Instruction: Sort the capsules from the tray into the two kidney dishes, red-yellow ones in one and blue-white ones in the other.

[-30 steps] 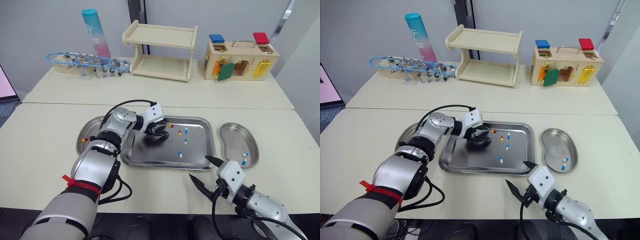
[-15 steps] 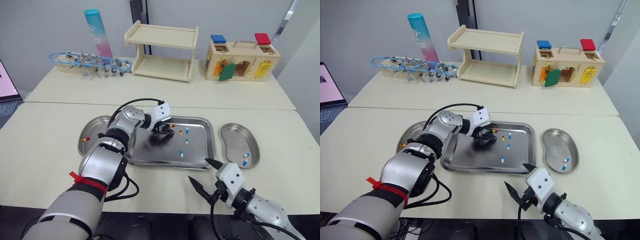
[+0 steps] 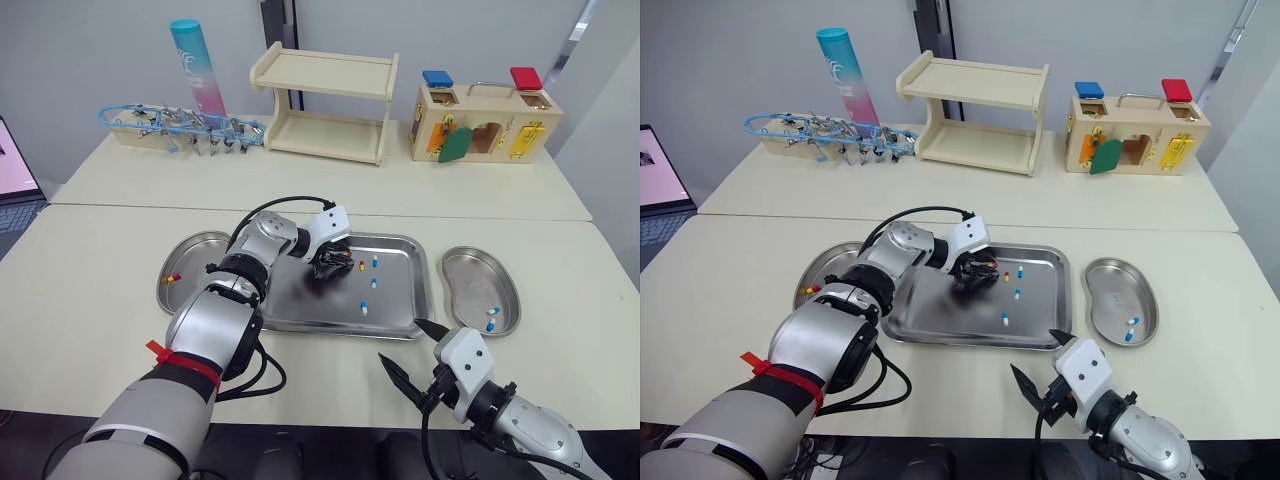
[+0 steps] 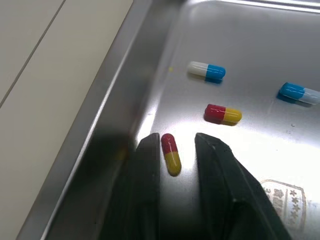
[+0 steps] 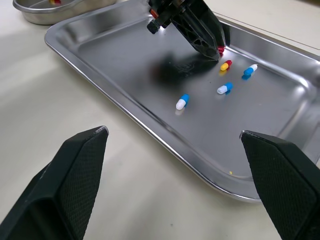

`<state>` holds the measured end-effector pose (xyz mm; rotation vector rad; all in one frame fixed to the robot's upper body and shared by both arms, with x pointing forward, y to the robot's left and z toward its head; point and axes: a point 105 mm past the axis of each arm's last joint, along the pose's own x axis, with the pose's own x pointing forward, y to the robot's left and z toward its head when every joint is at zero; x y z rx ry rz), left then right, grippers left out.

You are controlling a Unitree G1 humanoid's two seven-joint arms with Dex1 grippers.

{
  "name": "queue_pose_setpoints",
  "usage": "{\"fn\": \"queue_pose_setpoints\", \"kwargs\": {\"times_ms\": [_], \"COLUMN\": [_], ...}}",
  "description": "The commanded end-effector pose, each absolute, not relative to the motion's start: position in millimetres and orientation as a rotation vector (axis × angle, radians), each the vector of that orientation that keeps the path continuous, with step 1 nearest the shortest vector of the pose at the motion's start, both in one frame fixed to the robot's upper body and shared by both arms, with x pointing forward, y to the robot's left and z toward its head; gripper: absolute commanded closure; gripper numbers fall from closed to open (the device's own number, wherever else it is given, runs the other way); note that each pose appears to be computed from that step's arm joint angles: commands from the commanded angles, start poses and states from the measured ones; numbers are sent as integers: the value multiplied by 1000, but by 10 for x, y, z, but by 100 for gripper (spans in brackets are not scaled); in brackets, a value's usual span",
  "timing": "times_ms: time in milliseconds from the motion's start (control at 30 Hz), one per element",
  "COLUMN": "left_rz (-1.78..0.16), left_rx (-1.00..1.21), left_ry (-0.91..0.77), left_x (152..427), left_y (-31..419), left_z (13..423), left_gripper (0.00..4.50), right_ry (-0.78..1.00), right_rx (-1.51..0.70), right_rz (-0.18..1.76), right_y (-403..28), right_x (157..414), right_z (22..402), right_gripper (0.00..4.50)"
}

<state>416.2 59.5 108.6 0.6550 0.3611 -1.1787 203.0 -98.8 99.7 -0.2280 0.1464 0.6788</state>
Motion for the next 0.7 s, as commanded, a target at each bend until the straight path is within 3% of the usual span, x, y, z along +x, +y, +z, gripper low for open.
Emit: {"fn": "queue_pose_setpoints", "kwargs": {"times_ms": [33,267,533,700], "left_rz": [-1170,-1176,-1177,-1179], "left_rx": [698,659,554,482], "left_ry": [393,345,181,131], "left_x": [4170,4200,4273,4233], "left_y": [633,665,744,1029], "left_z": [1060,1235,1831,2098], "left_gripper": [446,446,446,446], "right_ry": [82,72,60,59], "right_rx": [-223,-227,-235,-244], "right_rz": [683,688,714,768], "right_y": [-958,-958,-968,-951], "right_x": [2029,2076,2095,2071], "right_z": [1161,1172,1196,1185], "right_gripper": [0,0,0,0]}}
